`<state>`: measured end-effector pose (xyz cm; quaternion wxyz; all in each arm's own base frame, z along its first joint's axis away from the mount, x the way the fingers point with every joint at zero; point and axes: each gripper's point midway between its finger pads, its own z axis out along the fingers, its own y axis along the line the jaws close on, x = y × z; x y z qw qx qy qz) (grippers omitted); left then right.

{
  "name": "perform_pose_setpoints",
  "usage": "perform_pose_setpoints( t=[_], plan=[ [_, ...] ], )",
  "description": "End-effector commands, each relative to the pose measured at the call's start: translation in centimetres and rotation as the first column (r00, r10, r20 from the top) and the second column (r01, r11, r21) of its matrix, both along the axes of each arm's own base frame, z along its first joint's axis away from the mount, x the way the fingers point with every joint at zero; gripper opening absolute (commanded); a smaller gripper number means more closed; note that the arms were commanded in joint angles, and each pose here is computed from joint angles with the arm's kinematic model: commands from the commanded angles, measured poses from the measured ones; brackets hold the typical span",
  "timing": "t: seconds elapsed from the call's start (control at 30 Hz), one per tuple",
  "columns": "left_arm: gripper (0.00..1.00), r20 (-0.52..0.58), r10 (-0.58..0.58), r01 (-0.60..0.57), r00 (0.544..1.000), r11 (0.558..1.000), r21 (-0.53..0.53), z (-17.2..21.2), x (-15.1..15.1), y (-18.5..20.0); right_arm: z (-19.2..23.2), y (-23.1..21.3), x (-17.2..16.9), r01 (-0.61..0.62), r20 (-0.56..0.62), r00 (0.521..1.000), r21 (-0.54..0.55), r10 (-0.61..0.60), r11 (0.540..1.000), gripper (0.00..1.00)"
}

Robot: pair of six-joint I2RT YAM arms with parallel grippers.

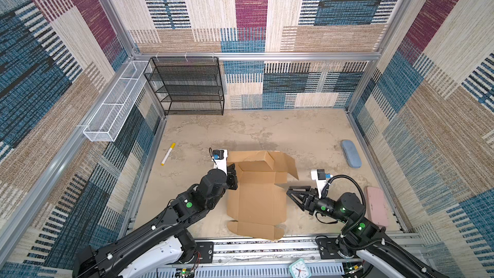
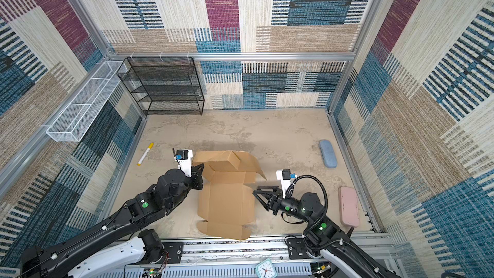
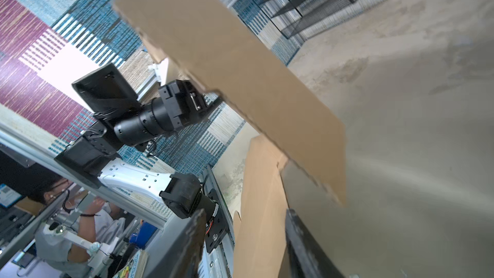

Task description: Fold the paper box

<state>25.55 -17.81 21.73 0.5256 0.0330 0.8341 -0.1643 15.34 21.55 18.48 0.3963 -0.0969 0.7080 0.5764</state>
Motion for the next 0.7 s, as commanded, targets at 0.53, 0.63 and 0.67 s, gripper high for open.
perform_pose_setpoints(
  t=[0.53,0.63,0.67],
  plan=[
    [0.00,0.006,0.183,-0.182,0.983,0.978,0.100,-6.0,1.3,2.7,-4.2,0.4,4.0,0.154,-0.232,0.961,-0.018,-0.153,0.988,0.51],
    [0.00,0.026,0.164,-0.165,0.986,0.984,0.066,-5.9,1.3,2.3,-4.1,1.5,4.9,0.149,-0.216,0.964,-0.056,-0.158,0.987,0.51],
    [0.00,0.035,0.135,-0.137,0.990,0.988,0.067,-5.9,1.3,1.8,-3.8,1.9,5.0,0.143,-0.207,0.967,-0.053,-0.151,0.988,0.51]
  ],
)
